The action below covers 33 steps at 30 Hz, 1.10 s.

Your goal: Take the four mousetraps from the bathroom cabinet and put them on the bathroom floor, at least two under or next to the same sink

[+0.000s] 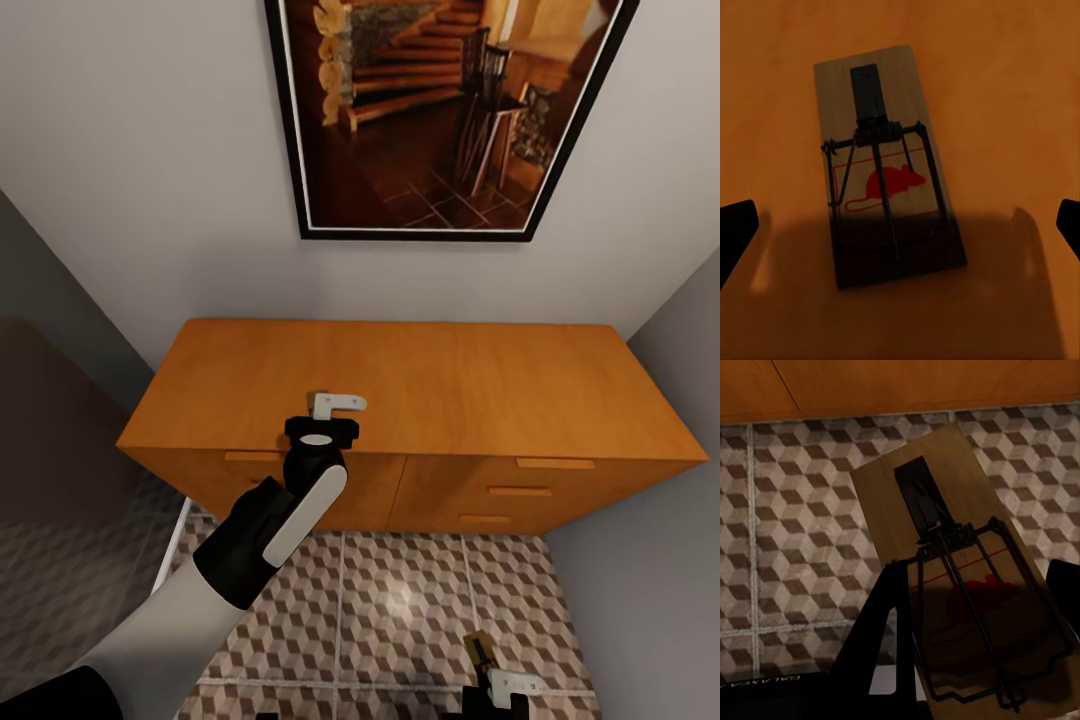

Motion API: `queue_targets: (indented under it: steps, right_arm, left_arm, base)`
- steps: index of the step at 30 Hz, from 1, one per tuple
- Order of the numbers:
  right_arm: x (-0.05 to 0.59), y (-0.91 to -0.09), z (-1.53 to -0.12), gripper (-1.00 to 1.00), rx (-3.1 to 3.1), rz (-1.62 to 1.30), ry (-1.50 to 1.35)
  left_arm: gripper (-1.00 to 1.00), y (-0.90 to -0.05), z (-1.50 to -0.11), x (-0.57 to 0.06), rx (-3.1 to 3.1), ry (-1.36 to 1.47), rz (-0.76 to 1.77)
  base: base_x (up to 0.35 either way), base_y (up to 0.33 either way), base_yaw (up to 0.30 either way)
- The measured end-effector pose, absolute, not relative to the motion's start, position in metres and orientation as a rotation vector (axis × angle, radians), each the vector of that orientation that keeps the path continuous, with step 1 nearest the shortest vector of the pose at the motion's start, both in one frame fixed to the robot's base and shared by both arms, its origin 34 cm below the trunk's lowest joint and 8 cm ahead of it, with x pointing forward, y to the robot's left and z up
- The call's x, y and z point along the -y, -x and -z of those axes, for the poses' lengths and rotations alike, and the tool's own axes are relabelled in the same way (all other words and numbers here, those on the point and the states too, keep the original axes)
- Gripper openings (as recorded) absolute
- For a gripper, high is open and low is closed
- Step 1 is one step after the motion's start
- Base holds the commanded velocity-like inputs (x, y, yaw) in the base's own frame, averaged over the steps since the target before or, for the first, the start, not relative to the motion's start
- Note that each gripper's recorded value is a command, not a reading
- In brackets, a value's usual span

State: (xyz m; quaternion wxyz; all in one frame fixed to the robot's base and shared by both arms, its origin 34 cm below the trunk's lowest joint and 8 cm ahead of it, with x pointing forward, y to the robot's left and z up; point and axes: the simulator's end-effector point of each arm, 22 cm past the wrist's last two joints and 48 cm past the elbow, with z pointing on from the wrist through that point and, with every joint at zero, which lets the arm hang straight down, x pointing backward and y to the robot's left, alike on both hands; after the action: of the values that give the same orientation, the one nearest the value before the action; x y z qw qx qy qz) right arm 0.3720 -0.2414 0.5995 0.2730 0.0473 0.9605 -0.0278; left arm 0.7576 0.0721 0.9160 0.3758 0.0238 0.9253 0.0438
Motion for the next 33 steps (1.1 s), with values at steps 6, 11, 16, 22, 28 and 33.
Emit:
queue_targets:
  steps: [6,11,16,22,28,33]
  right_arm:
    - [0.242,-0.370,-0.598,-1.00,-2.589,0.076,-0.127]
    - [0.242,-0.368,-0.597,-1.00,-2.593,0.076,-0.127]
    - [0.242,-0.367,-0.596,-1.00,-2.597,0.076,-0.127]
    - [0.242,-0.365,-0.595,-1.00,-2.601,0.077,-0.127]
    - [0.242,-0.365,-0.595,-1.00,-2.602,0.077,-0.127]
    - [0.242,-0.365,-0.595,-1.00,-2.602,0.077,-0.127]
  left_arm:
    - [1.00,-0.757,-0.912,-0.072,-2.374,-0.061,-0.113]
    - [1.00,-0.756,-0.908,-0.073,-2.381,-0.062,-0.116]
    - [1.00,-0.755,-0.903,-0.074,-2.390,-0.063,-0.121]
    - [1.00,-0.755,-0.900,-0.074,-2.395,-0.064,-0.123]
    - [1.00,-0.755,-0.900,-0.074,-2.395,-0.064,-0.123]
    - [1.00,-0.755,-0.900,-0.074,-2.395,-0.064,-0.122]
  base:
    - [0.000,0.000,0.000]
    - [0.000,0.000,0.000]
    - [0.000,0.000,0.000]
    - [0.000,0.000,0.000]
    - [0.000,0.000,0.000]
    - [0.062,0.000,0.000]
